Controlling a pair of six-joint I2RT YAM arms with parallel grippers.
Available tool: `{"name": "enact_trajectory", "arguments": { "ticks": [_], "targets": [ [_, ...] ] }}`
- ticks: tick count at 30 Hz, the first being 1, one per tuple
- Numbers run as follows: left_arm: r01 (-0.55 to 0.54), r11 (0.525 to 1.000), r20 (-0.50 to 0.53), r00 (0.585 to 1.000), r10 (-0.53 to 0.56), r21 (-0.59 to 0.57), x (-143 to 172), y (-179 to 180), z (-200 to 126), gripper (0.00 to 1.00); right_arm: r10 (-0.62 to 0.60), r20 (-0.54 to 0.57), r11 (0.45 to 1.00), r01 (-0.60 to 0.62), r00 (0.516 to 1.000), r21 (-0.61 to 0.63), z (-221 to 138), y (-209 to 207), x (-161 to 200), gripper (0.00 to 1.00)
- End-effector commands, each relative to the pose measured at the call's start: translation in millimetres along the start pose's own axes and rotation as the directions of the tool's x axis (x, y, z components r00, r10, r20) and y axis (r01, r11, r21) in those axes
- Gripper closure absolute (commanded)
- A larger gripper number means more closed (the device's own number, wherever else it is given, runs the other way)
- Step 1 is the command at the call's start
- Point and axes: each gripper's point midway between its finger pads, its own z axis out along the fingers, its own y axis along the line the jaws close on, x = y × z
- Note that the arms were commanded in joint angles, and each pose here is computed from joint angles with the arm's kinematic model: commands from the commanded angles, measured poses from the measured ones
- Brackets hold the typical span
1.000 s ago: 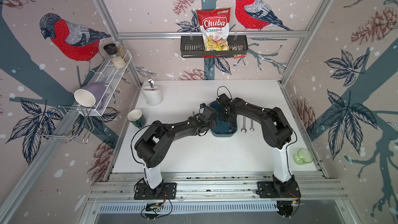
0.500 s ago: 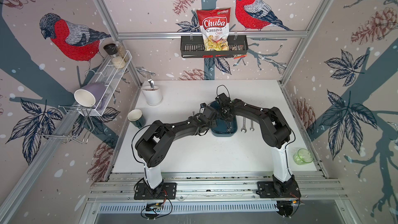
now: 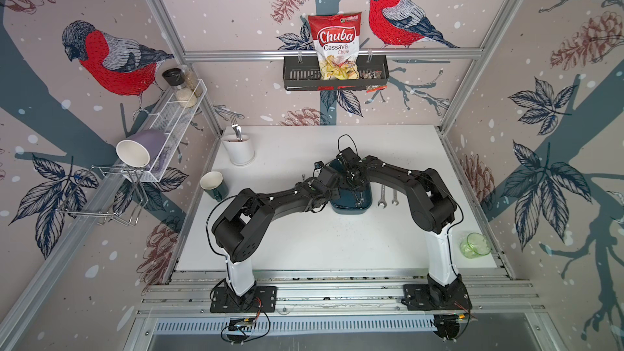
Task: Take out the wrench from the storage box
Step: Pick up the wrench from the storage box.
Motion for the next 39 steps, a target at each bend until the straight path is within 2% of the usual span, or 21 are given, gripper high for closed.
{"name": "enact_trajectory", "arguments": {
  "ticks": [1,7,15,18,29,39],
  "targets": [
    [-0.013,1.0,-0.01,1.0,0.013,-0.007,1,2,-1,0.94,-0.062,-0.079,0.997,0.066,0.995,0.047,2,-15,23,0.52],
    [-0.015,1.0,-0.008,1.0,0.015,-0.005,0,2,-2,0.94,-0.082,-0.086,0.995,0.086,0.993,0.043,3,-18,28,0.6],
    [-0.015,1.0,-0.003,1.0,0.015,-0.007,-1,3,-4,0.94,-0.09,-0.096,0.995,0.094,0.991,0.033,9,-15,29,0.78],
    [-0.016,1.0,-0.003,1.0,0.016,-0.009,0,3,-4,0.95,-0.096,-0.089,0.995,0.098,0.991,0.018,7,-11,26,0.89],
    [-0.023,1.0,-0.009,1.0,0.022,-0.013,1,4,-3,0.94,-0.092,-0.059,0.996,0.092,0.994,0.005,6,-8,12,0.94],
    [-0.02,0.999,-0.015,1.0,0.02,-0.027,3,9,0,0.94,-0.093,0.009,0.996,0.093,0.996,-0.015,-27,-3,-17,0.99]
  ]
}}
